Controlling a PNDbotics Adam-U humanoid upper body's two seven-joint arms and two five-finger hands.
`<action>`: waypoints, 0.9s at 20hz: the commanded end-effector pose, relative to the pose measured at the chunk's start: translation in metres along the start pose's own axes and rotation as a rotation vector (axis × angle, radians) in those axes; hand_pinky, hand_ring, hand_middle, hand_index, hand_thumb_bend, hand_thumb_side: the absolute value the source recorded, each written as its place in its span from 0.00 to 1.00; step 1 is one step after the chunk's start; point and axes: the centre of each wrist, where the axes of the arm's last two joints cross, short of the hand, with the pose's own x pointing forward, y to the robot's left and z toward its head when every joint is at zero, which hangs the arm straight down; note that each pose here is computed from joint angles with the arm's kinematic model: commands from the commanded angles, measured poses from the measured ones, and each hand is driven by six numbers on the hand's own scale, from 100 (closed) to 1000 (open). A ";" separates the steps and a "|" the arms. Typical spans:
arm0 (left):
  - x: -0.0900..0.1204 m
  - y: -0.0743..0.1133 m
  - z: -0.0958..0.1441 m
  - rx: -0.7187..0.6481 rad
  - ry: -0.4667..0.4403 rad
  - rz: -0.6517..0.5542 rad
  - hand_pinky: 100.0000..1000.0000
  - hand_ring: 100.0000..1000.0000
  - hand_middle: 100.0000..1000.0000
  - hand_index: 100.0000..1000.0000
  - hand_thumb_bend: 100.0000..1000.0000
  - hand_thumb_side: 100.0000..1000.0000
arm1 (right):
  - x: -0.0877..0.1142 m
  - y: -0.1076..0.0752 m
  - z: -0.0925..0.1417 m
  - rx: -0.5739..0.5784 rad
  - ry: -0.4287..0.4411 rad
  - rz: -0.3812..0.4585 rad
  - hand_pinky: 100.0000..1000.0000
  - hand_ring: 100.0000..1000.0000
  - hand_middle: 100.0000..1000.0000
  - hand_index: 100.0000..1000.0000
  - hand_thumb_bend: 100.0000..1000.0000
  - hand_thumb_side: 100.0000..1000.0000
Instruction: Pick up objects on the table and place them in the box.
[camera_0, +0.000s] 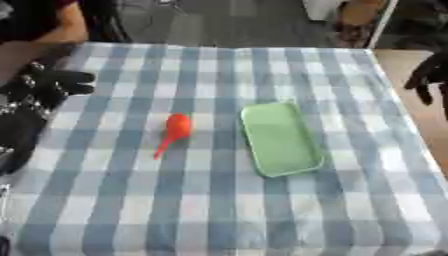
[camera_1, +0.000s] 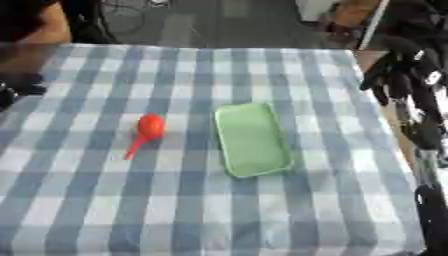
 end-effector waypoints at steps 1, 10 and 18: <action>0.005 0.003 -0.004 -0.016 -0.017 -0.021 0.80 0.80 1.00 0.80 0.80 0.78 | 0.005 -0.012 -0.007 0.014 -0.021 0.033 0.00 0.39 0.47 0.88 0.00 0.59; 0.005 0.003 -0.004 -0.019 -0.018 -0.024 0.81 0.80 1.00 0.79 0.80 0.78 | 0.005 -0.012 -0.007 0.014 -0.021 0.033 0.00 0.39 0.47 0.88 0.00 0.59; 0.016 0.022 -0.016 -0.133 -0.082 -0.459 0.84 0.83 0.96 0.81 0.87 0.72 | 0.004 -0.011 -0.006 0.018 -0.019 0.032 0.00 0.39 0.46 0.88 0.00 0.59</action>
